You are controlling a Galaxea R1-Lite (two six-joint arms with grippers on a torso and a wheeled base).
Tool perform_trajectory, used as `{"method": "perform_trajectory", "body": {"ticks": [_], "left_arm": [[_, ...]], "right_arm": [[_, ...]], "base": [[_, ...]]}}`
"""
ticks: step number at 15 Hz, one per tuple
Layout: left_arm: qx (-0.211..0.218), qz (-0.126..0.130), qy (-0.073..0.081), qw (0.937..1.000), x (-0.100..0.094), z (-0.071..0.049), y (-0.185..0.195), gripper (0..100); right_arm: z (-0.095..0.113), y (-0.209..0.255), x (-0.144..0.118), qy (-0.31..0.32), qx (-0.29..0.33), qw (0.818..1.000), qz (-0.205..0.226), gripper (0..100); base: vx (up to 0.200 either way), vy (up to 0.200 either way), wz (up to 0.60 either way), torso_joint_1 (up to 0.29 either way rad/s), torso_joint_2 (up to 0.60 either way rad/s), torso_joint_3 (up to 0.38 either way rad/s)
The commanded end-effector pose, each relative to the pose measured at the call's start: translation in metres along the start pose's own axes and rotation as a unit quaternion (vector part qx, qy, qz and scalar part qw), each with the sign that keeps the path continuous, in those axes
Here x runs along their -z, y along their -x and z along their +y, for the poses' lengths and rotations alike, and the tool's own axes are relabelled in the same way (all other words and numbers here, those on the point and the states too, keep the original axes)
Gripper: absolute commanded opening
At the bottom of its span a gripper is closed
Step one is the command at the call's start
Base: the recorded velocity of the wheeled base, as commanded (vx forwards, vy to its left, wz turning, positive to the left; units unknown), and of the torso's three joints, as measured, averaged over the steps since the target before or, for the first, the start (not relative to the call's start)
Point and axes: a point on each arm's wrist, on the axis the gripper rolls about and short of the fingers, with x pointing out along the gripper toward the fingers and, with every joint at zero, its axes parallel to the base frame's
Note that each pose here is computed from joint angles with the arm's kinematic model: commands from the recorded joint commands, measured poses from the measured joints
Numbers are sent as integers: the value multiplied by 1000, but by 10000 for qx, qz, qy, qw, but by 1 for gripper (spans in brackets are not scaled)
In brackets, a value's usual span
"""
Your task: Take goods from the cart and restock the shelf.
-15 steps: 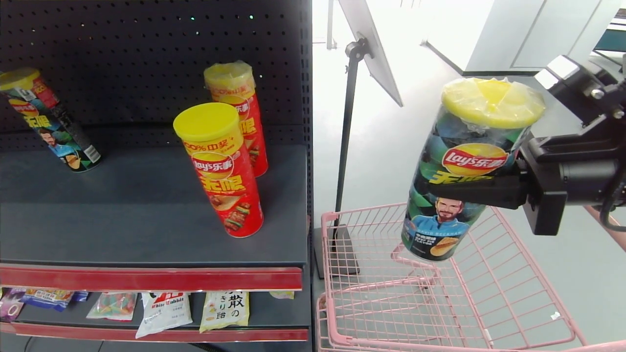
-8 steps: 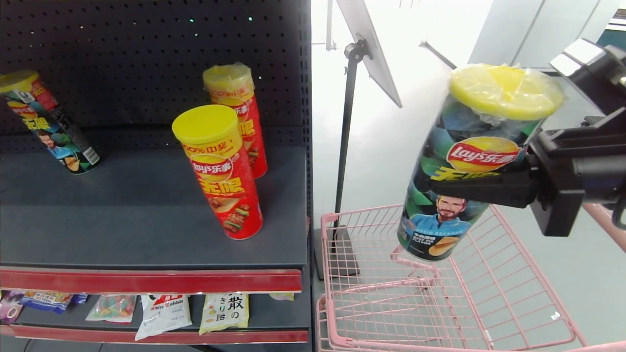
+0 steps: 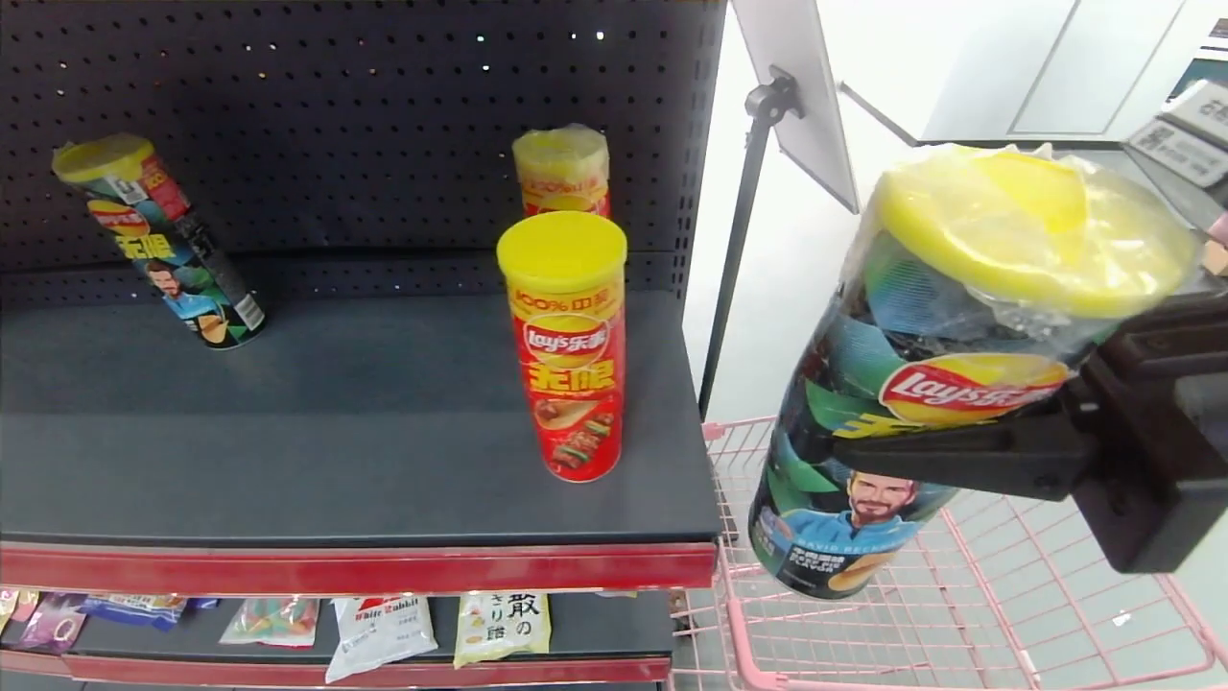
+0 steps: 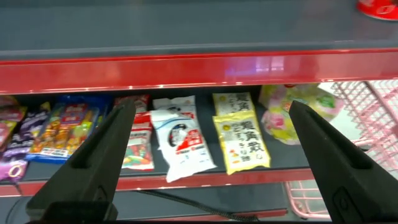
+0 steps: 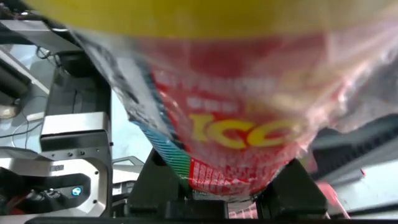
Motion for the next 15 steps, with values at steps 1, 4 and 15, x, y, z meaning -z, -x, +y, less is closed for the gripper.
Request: {"method": "perform_trajectory", "body": {"ticks": [1,4,15], "left_arm": [[-2,4,1,10000,0,0,0,100],[-2,4,1,10000,0,0,0,100],[-2,4,1,10000,0,0,0,100]], "right_arm": [[9,-2,-6,99,-166,9998,-100,0],[18,-7,-12,114,-217,9997,-97,0],[33,-35,-10,39,-621,9980,112,0]], "base": [[0,200,0,2,2,-2],[0,200,0,2,4,-2],[0,200,0,-1,3,3]]}}
